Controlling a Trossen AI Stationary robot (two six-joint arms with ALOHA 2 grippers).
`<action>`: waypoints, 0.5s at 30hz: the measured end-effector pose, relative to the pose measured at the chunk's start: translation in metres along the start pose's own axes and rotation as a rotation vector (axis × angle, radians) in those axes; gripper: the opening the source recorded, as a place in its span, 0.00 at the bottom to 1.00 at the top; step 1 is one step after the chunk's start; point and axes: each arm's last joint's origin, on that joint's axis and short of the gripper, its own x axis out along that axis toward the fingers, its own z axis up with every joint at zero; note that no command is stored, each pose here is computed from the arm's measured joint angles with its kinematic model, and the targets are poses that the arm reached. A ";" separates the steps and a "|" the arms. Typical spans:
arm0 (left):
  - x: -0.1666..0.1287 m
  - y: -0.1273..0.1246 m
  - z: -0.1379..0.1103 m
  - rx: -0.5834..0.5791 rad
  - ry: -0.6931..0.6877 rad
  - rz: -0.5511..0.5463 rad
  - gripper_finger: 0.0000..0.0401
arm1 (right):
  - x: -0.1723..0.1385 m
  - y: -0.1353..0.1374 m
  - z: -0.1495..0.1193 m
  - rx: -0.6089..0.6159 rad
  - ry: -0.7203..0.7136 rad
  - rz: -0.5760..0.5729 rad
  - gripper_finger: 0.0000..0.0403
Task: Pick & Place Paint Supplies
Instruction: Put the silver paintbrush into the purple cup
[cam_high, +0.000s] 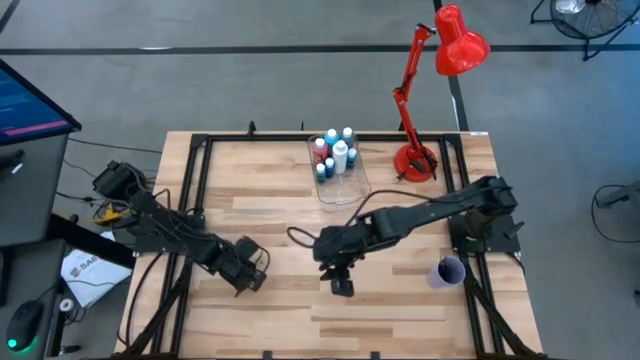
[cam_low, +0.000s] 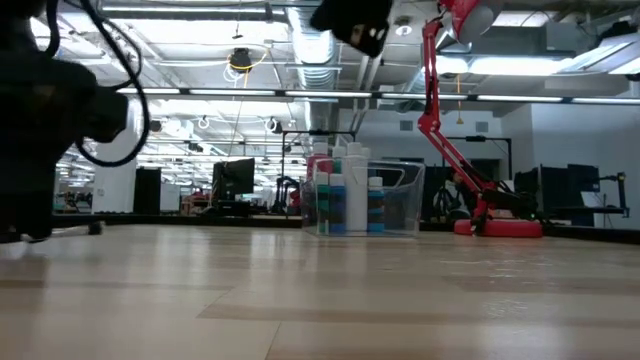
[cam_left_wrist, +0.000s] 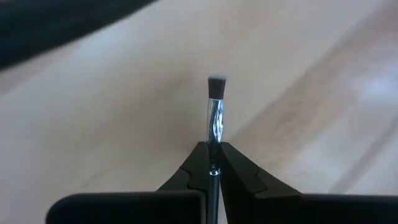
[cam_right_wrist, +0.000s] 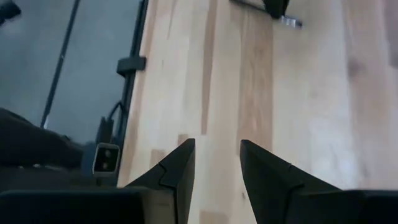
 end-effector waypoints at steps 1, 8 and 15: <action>0.002 -0.002 0.000 0.029 -0.003 -0.029 0.02 | 0.007 0.000 0.001 0.004 -0.006 0.005 0.30; 0.023 -0.011 -0.006 0.125 0.014 -0.170 0.02 | 0.035 0.001 0.001 0.073 -0.026 0.058 0.30; 0.031 -0.022 -0.003 0.159 -0.005 -0.279 0.02 | 0.054 0.002 0.003 0.106 -0.054 0.116 0.30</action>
